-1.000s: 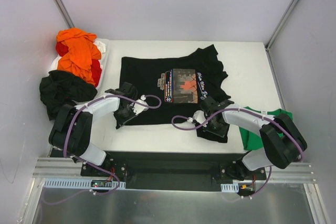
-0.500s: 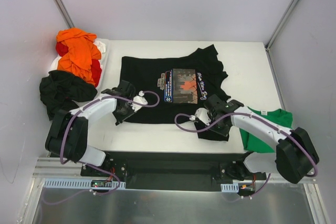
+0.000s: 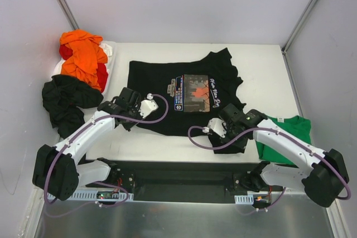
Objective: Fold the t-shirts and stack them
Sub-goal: Grap the side of the flattened tshirt closest away from the robot with both arms, then fold the flattened tshirt in 1/3 of the way
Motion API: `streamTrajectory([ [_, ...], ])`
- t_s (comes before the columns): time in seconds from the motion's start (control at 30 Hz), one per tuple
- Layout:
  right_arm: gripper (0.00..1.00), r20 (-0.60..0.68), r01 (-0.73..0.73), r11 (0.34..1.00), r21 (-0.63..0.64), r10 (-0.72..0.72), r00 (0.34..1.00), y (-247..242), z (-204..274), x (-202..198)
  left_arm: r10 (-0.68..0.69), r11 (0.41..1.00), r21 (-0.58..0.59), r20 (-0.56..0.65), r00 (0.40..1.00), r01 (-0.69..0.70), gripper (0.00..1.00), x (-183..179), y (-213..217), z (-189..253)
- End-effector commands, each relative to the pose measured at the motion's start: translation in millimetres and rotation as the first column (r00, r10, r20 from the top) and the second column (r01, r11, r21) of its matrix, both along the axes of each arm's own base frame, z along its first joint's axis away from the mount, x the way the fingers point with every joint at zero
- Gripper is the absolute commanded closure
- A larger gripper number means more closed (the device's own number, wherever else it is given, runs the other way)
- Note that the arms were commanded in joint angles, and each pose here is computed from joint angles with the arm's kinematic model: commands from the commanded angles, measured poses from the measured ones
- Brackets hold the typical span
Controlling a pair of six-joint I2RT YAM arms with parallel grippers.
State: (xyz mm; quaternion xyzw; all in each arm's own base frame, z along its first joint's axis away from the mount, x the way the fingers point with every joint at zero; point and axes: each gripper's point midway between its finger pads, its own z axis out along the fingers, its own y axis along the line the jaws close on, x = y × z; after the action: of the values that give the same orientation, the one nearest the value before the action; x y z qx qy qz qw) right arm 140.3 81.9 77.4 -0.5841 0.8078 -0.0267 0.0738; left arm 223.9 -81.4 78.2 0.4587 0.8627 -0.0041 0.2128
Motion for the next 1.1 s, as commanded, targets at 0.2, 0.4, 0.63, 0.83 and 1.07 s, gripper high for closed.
streamTrajectory([
  [0.2,0.99,-0.032,-0.045,0.998,0.051,0.047,0.998,-5.4,38.5,-28.8,-0.015,0.999,0.036,-0.030,0.999,0.017,1.00,-28.7,5.0,-2.2],
  [0.4,0.99,-0.030,-0.065,0.996,0.054,0.066,0.997,-10.3,40.7,-39.8,-0.033,0.998,0.055,-0.024,0.999,0.034,1.00,-40.3,8.5,0.0],
  [0.63,0.99,0.048,-0.074,0.993,0.088,0.070,0.996,-3.7,55.3,-27.8,-0.040,0.998,0.052,-0.007,0.999,0.040,1.00,-39.3,5.7,6.6],
  [0.83,0.99,0.191,-0.061,0.996,0.062,0.048,0.980,2.7,66.2,7.2,-0.022,0.997,0.075,0.052,0.998,0.018,1.00,-14.3,1.8,24.3],
  [1.07,0.99,0.316,-0.031,1.000,0.005,0.027,0.948,3.2,81.7,40.7,-0.016,0.993,0.120,0.096,0.995,0.005,1.00,9.4,1.0,25.8],
])
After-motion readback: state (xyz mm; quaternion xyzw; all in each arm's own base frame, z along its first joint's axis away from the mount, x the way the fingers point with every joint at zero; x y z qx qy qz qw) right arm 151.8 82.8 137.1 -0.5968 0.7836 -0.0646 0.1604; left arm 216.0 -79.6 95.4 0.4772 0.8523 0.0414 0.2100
